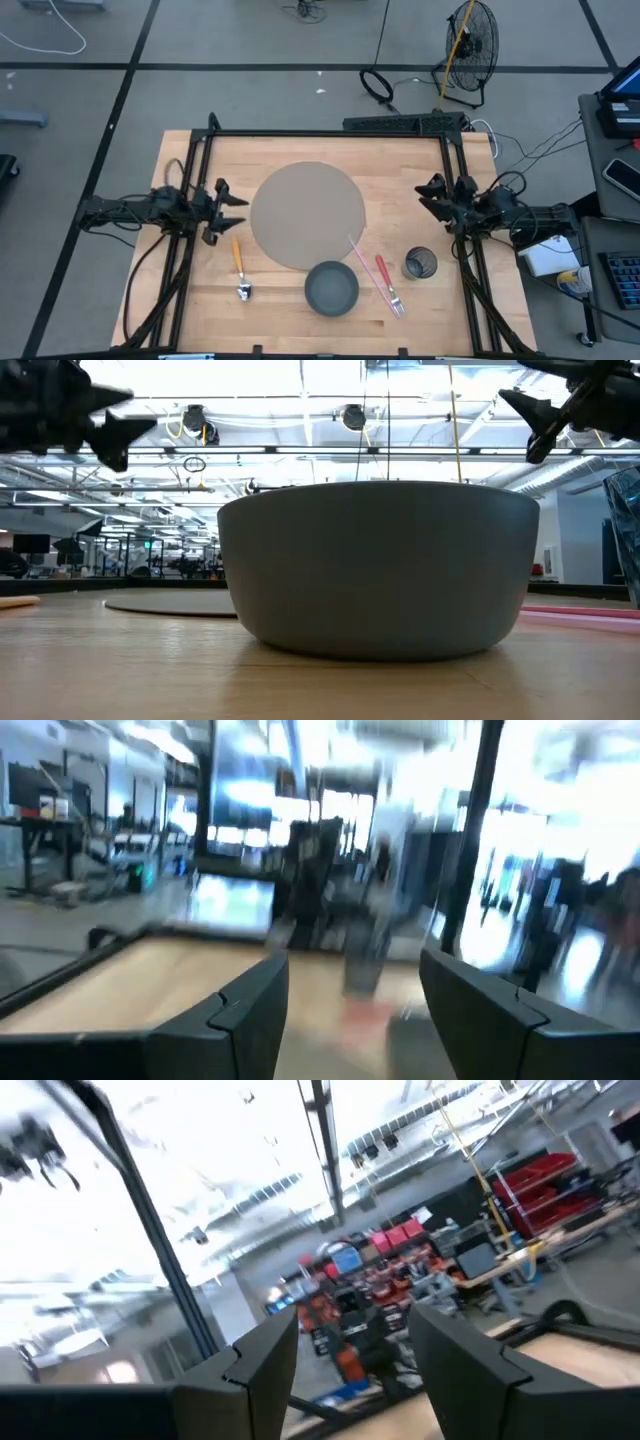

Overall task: Pick & Place Utensil
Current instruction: Put the gray bowl on the brown mat

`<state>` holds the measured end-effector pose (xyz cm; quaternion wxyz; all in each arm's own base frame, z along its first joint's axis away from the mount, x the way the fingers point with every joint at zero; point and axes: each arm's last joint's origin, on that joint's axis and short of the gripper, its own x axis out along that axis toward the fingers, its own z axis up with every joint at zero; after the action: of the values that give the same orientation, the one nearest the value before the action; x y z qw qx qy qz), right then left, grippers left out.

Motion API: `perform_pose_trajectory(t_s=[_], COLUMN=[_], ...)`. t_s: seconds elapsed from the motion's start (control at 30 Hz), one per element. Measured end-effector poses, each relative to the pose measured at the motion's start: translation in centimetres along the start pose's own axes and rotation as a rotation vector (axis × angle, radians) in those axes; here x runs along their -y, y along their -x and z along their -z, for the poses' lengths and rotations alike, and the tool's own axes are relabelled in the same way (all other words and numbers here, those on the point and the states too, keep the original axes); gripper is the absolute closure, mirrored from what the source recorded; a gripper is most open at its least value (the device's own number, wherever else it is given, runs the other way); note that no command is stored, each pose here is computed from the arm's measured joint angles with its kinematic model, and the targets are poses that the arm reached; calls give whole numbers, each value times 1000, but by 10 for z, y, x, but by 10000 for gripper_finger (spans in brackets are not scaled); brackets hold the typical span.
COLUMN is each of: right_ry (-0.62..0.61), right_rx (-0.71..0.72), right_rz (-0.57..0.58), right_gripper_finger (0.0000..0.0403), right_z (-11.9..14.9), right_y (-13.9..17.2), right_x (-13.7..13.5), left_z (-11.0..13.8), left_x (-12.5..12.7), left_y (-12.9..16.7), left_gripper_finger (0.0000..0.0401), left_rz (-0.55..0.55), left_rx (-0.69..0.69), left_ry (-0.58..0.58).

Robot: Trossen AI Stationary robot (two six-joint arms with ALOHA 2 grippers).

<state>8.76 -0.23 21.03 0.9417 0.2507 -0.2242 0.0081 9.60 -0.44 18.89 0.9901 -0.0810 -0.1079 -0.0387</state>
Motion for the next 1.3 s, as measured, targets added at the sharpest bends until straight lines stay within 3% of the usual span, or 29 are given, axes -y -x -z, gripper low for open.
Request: perform_pose_trajectory(t_s=[0.2,0.33,0.67,0.77,0.93,1.03,1.17,1.3], right_ry=[-106,-108,-134,-164,-179,-178,-168,-108], right_rx=[5,6,149,189,181,182,190,202], right_rz=[-3,1,-10,-25,-23,-24,-28,-35], right_gripper_finger=[214,217,220,220,220,220,220,220], right_z=[-1,0,-12,-16,-15,-15,-16,-32], right_y=[0,0,1,2,1,0,-2,-11], right_x=[0,0,-4,-6,-5,-6,-6,-16], left_z=[-23,-31,-45,-44,-36,-31,-25,-24], left_x=[3,4,6,4,-4,-5,-9,-10], left_y=[3,5,11,11,8,7,6,6], left_gripper_finger=[171,171,171,171,171,171,171,171], left_rz=[37,60,116,68,-182,-216,-339,-342], left_rx=[240,319,478,484,472,431,416,409], left_ry=[161,174,389,419,474,511,528,553])
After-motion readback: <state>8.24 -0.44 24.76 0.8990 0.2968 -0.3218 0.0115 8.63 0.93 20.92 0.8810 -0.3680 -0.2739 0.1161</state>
